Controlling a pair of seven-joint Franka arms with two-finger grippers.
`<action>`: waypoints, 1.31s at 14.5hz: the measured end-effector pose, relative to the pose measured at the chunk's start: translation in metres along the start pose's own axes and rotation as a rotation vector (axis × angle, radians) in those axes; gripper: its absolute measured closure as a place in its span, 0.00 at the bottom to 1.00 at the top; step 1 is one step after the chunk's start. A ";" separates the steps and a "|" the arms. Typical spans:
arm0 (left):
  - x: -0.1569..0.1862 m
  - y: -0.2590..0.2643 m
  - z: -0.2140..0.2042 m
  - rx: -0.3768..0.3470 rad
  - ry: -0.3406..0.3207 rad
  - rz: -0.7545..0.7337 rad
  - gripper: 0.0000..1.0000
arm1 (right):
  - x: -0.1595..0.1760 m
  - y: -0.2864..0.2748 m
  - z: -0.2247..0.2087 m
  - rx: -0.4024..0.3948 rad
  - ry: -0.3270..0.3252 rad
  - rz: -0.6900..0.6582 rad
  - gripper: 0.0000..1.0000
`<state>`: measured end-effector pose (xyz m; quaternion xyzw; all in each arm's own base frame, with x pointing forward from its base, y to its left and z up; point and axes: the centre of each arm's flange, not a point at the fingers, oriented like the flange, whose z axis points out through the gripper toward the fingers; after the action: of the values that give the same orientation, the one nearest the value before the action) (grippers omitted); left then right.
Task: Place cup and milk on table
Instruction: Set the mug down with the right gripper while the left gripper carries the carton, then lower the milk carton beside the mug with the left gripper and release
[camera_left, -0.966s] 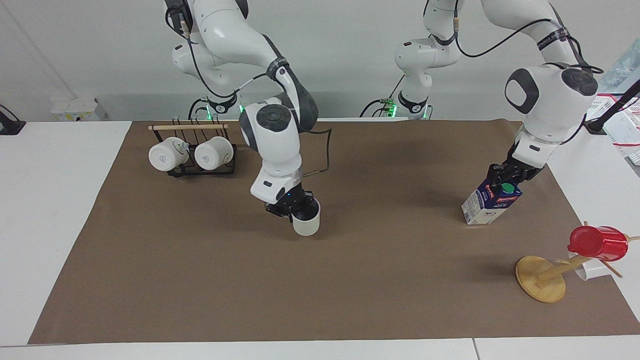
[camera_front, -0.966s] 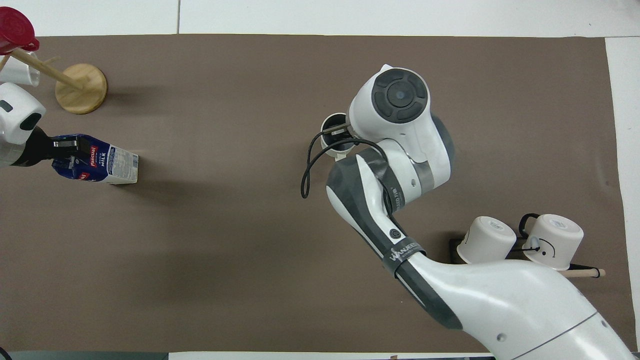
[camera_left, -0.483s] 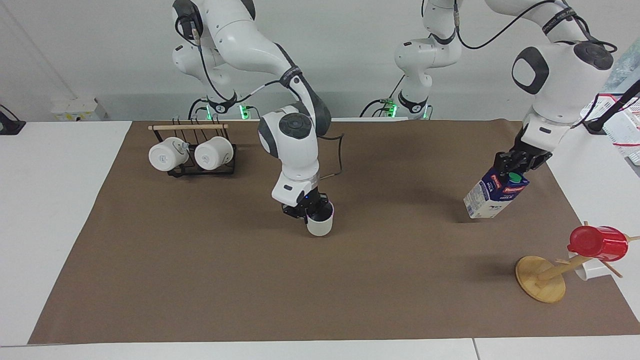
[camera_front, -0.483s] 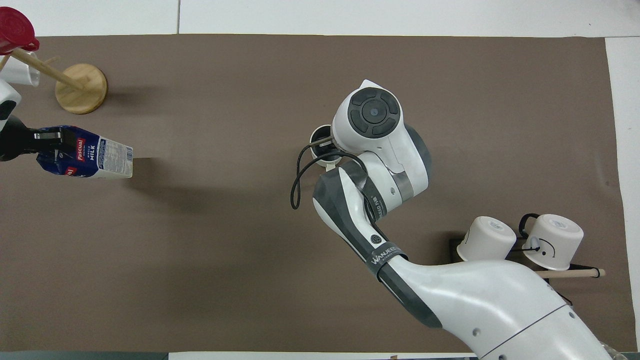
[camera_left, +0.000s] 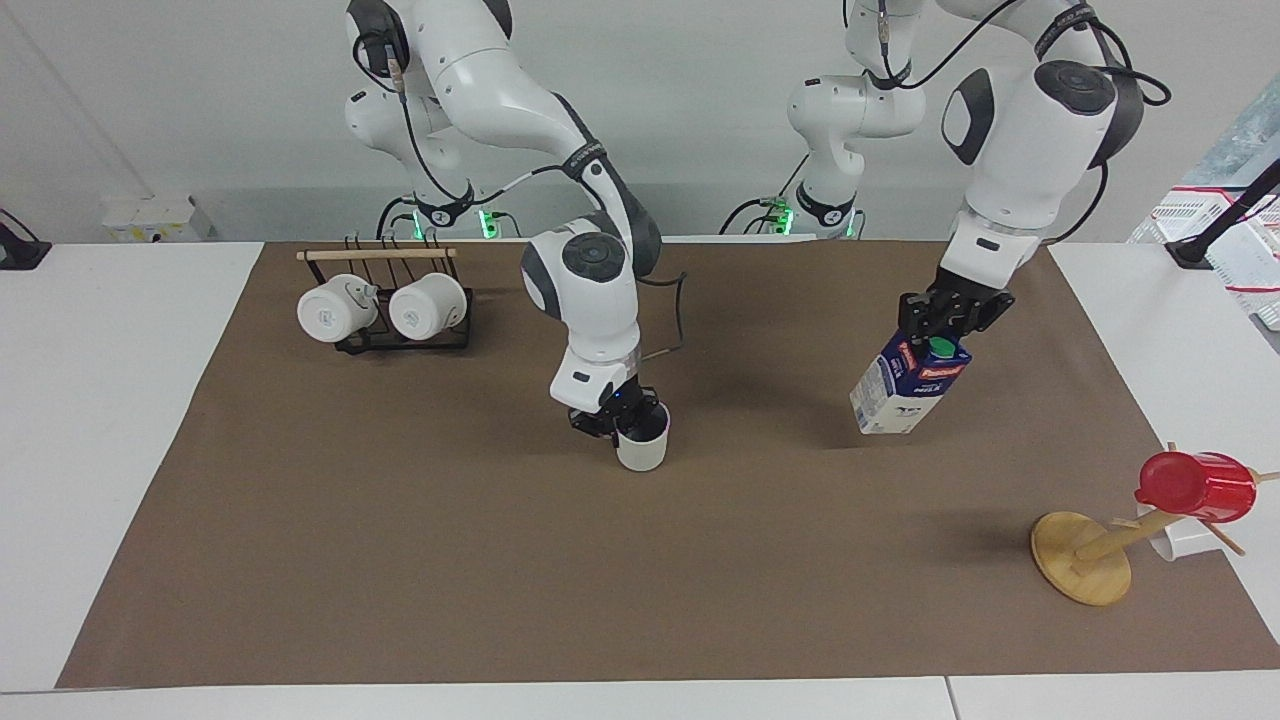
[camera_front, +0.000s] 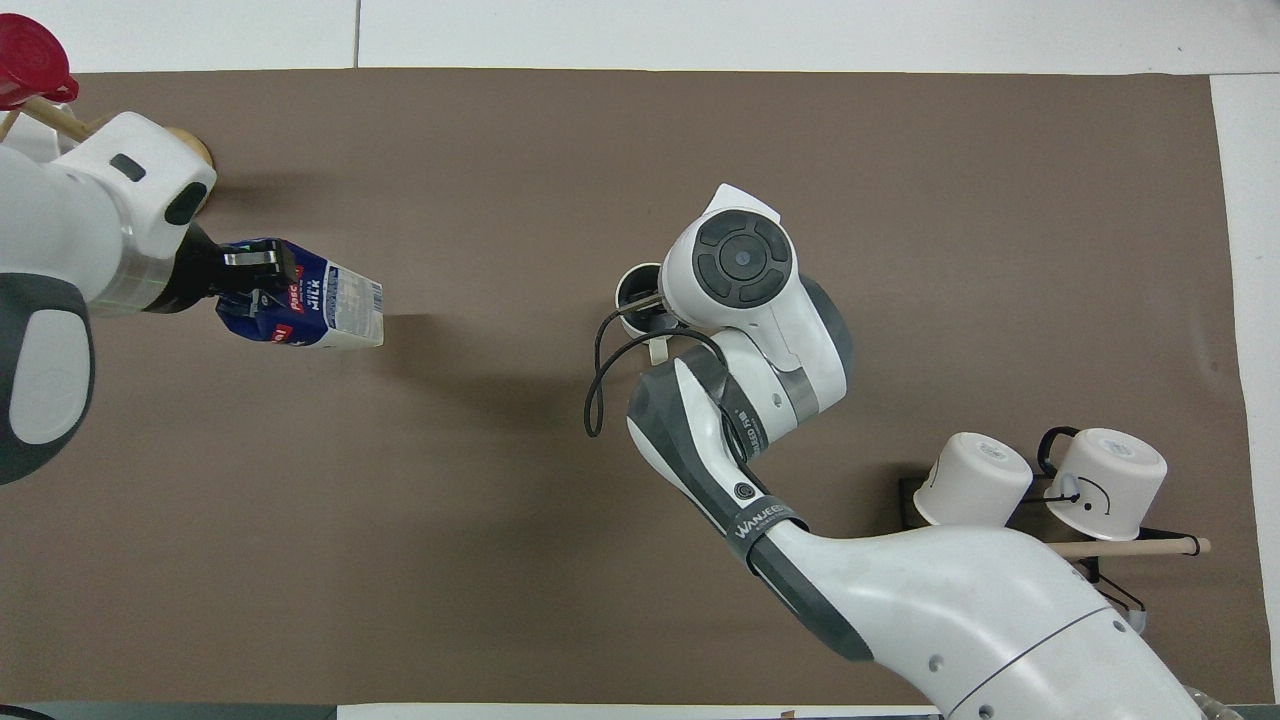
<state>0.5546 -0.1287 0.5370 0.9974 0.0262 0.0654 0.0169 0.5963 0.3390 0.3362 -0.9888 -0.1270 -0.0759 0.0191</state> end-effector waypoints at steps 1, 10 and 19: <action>-0.005 0.020 0.000 -0.007 0.004 -0.024 0.60 | 0.000 0.000 -0.001 0.000 0.001 0.000 0.69; -0.025 0.181 0.022 -0.021 0.013 -0.060 0.60 | 0.011 0.135 -0.159 -0.022 0.017 0.229 0.00; -0.029 0.232 0.066 0.033 0.039 0.009 0.60 | -0.042 0.281 -0.273 -0.081 -0.088 0.389 0.00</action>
<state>0.5460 -0.3641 0.4763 0.9962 0.0233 0.0845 -0.0005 0.5874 0.0416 0.5942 -0.9970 0.0689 -0.0326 -0.0118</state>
